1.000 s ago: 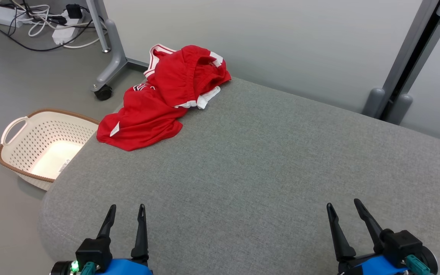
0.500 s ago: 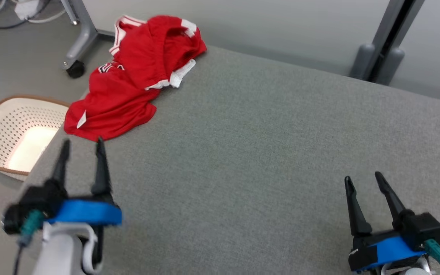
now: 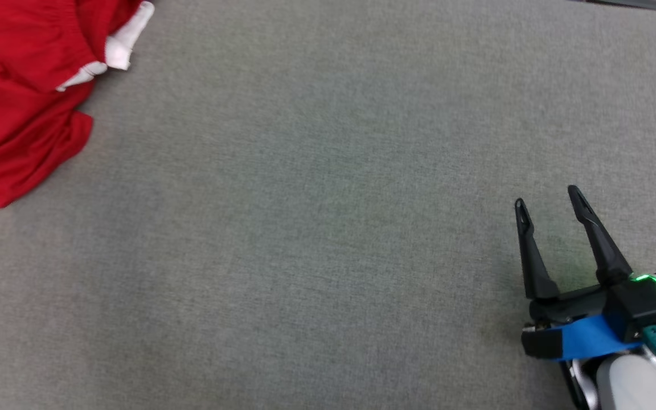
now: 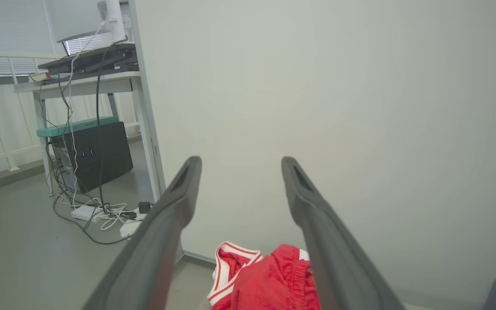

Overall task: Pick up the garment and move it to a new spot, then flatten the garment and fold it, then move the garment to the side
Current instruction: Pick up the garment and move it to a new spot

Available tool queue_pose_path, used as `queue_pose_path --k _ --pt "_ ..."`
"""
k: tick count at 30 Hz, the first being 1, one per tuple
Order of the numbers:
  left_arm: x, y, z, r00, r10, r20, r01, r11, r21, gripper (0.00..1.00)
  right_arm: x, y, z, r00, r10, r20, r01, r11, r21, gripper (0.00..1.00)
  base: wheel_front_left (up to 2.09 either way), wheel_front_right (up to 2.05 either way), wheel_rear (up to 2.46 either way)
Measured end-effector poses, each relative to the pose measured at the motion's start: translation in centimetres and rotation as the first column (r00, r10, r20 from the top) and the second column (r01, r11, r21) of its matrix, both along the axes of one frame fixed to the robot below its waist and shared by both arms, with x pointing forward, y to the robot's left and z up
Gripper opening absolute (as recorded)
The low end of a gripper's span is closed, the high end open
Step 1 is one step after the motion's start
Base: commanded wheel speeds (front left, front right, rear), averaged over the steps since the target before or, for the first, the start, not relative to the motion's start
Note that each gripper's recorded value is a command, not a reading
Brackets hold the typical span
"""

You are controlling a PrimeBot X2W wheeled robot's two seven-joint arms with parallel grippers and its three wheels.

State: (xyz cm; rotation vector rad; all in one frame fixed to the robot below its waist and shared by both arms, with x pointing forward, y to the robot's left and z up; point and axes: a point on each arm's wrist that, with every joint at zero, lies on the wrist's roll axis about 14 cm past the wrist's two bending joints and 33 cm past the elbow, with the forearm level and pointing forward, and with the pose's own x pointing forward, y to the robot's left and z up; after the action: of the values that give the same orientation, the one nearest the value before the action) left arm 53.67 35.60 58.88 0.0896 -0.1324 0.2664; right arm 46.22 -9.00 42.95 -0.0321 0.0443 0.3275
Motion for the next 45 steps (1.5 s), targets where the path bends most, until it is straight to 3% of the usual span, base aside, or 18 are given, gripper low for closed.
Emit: queue_pose_path --k 9,15,18,24,25,26,27,28,29,30,38,45 --pt "4.6 -1.6 -12.5 0.939 -0.037 -0.341 0.020 0.998 -0.053 1.00 0.8 -4.1 -1.7 0.995 -0.101 -0.008 0.100 0.993 -0.062 1.00 0.00 0.00 0.00" --pt "4.6 -2.5 -19.9 0.831 -0.033 -0.555 0.019 0.999 -0.030 1.00 0.7 -4.4 -3.1 0.993 -0.109 -0.041 0.107 0.993 -0.057 1.00 0.00 0.00 0.00" --pt "4.2 -1.8 -21.8 0.784 0.000 -0.621 0.000 1.000 0.000 1.00 0.9 -4.7 -3.3 0.992 -0.117 -0.041 0.115 0.992 -0.055 1.00 0.00 0.00 0.00" --pt "4.0 -1.8 -23.3 0.739 0.010 -0.673 -0.020 1.000 -0.008 1.00 0.9 -5.0 -3.3 0.991 -0.128 -0.044 0.127 0.991 -0.043 1.00 0.00 0.00 0.00" --pt "3.9 -1.7 -23.4 0.735 0.014 -0.677 -0.024 1.000 -0.005 0.91 0.9 -5.0 -3.3 0.991 -0.129 -0.044 0.127 0.991 -0.041 1.00 0.00 0.00 0.00" --pt "3.9 -1.5 -23.5 0.732 0.019 -0.681 -0.028 1.000 -0.003 0.63 1.0 -5.0 -3.2 0.991 -0.129 -0.043 0.127 0.991 -0.038 1.00 0.00 0.00 0.00" --pt "3.9 -1.4 -23.4 0.731 0.025 -0.681 -0.033 0.999 0.001 0.42 1.0 -5.0 -3.2 0.991 -0.129 -0.042 0.128 0.991 -0.035 1.00 0.00 0.00 0.00" --pt "4.0 -1.2 -23.2 0.733 0.028 -0.679 -0.034 0.999 0.005 0.29 1.0 -5.0 -3.2 0.991 -0.129 -0.042 0.128 0.991 -0.035 1.00 0.00 0.00 0.00" --pt "4.1 -1.0 -23.0 0.739 0.033 -0.673 -0.034 0.999 0.012 0.04 1.0 -5.0 -3.1 0.991 -0.129 -0.042 0.127 0.991 -0.035 1.00 0.00 0.00 0.00" --pt "4.2 -0.8 -22.6 0.745 0.039 -0.666 -0.032 0.999 0.022 0.00 1.0 -5.0 -3.1 0.991 -0.129 -0.041 0.127 0.991 -0.034 1.00 0.00 0.00 0.00" --pt "4.8 0.0 -17.6 0.829 0.058 -0.556 -0.028 0.998 0.062 0.00 1.0 -4.5 -0.9 0.993 -0.121 0.003 0.121 0.993 -0.009 1.00 0.00 0.00 0.00" --pt "5.0 -0.1 -9.9 0.910 0.035 -0.413 0.001 0.996 0.085 0.00 0.4 -4.2 2.5 0.991 -0.120 0.058 0.118 0.992 0.033 1.00 0.00 0.00 0.00"
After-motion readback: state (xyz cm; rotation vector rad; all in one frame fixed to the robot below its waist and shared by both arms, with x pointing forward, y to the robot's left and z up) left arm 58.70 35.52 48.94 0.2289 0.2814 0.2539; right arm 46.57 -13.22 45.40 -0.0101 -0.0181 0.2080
